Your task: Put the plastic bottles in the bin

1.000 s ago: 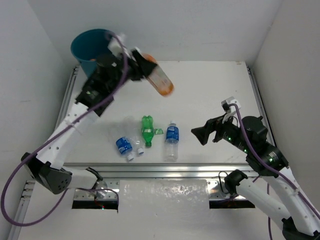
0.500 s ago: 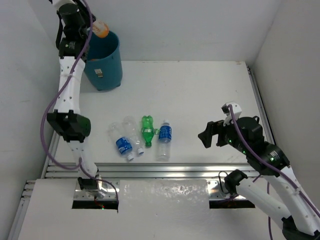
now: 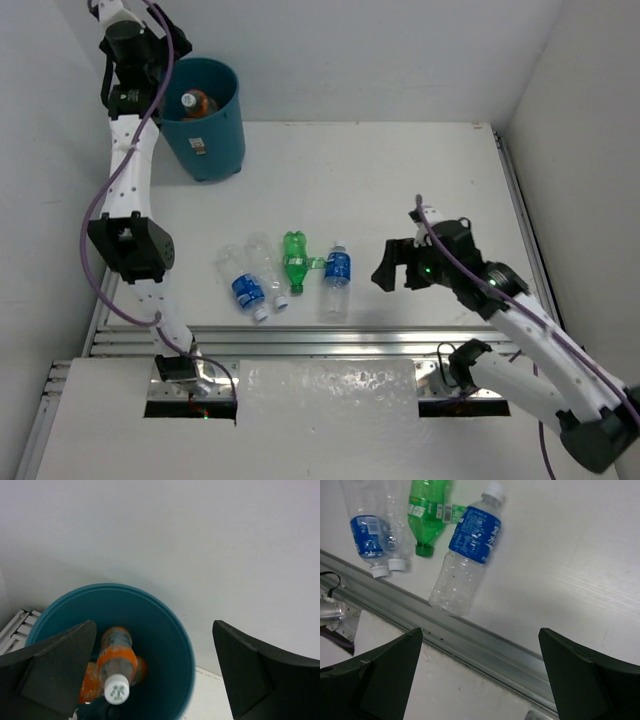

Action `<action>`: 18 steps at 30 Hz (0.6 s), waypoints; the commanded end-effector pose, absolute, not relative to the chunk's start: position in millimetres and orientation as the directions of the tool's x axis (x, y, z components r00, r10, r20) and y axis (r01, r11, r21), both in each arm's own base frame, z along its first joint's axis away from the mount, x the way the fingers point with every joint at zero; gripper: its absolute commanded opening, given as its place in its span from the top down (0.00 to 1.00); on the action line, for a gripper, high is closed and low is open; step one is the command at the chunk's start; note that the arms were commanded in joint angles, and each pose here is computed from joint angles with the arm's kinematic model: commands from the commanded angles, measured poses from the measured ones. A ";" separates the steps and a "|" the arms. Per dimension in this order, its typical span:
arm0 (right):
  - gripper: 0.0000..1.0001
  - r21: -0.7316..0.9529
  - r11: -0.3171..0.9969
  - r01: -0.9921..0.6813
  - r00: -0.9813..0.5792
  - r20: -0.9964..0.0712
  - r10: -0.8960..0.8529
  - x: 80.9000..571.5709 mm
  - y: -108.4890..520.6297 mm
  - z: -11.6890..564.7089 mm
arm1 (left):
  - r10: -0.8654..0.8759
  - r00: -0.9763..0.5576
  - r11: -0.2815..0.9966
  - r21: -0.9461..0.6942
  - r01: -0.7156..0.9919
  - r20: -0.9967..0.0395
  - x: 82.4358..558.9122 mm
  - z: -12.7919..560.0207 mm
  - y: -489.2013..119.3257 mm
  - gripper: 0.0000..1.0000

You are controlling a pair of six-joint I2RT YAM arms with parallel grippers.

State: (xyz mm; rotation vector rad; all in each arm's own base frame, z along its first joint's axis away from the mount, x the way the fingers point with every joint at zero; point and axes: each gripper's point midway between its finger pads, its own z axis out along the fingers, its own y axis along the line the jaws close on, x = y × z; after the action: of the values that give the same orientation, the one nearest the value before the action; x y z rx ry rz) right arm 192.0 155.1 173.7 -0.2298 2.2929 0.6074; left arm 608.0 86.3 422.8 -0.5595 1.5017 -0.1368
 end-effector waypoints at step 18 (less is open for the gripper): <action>0.10 0.228 0.966 -0.124 -0.892 -0.451 -0.008 227.4 232.4 34.7 | -0.625 -0.110 0.736 -0.631 0.246 -0.773 302.5 414.7 -62.7 0.00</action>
State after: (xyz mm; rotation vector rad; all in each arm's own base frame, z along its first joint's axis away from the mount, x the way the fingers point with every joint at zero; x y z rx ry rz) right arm 213.3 228.8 41.2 -0.1435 2.6953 0.3827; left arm 299.3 -45.4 445.0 -0.3704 1.4304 -0.6860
